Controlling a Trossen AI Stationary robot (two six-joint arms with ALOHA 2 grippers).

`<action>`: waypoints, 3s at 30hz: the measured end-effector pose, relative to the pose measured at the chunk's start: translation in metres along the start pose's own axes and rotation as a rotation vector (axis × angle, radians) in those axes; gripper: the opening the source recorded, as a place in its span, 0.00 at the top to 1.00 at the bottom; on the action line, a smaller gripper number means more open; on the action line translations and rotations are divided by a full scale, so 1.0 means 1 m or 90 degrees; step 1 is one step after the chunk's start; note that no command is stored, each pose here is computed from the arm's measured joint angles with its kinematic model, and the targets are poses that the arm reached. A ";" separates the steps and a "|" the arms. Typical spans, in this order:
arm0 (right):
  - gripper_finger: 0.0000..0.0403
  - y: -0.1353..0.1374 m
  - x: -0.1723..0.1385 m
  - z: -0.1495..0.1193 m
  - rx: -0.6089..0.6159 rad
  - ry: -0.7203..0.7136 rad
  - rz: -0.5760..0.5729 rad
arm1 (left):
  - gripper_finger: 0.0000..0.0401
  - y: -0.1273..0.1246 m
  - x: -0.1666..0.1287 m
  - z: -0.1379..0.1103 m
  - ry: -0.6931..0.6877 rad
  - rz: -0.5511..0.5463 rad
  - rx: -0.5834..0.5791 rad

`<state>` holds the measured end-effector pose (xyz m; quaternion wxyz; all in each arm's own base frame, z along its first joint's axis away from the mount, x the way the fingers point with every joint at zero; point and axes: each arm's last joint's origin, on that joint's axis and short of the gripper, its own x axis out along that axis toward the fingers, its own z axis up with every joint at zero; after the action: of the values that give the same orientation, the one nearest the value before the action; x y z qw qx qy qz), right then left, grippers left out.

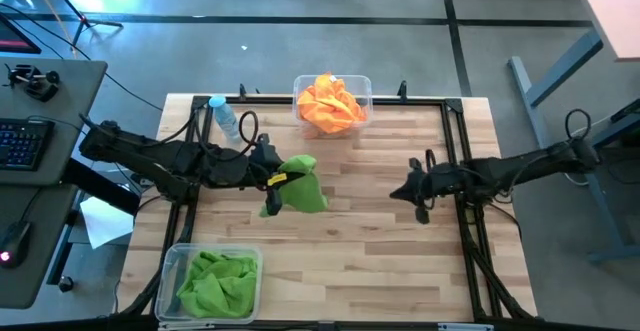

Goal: Sort microfiber towel by color & place in baskets
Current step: Put the green towel into the bottom transparent bin

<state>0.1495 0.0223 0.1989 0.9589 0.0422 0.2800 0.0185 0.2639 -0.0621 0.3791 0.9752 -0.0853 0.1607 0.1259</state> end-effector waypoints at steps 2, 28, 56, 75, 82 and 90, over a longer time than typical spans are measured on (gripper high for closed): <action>1.00 -0.005 0.003 -0.015 0.021 -0.020 -0.029 | 1.00 0.001 0.000 0.000 0.000 0.002 0.000; 1.00 -0.021 -0.011 -0.059 0.100 -0.251 -0.028 | 1.00 0.001 0.000 0.000 0.008 -0.011 0.000; 1.00 -0.020 -0.030 -0.051 0.005 -0.377 -0.021 | 1.00 -0.008 -0.028 0.007 0.125 -0.040 -0.048; 1.00 -0.020 -0.030 -0.051 0.005 -0.377 -0.021 | 1.00 -0.084 -0.150 -0.049 0.327 -0.053 -0.252; 1.00 -0.020 -0.030 -0.051 0.006 -0.377 -0.022 | 1.00 -0.104 -0.165 -0.093 0.448 0.066 -0.261; 1.00 -0.020 -0.030 -0.051 0.005 -0.377 -0.022 | 1.00 -0.113 -0.164 -0.121 0.534 0.266 -0.324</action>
<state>0.0968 0.0045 0.1702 0.9989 0.0451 -0.0109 -0.0119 0.1093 -0.2305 0.3347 0.7296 -0.3287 0.5149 0.3075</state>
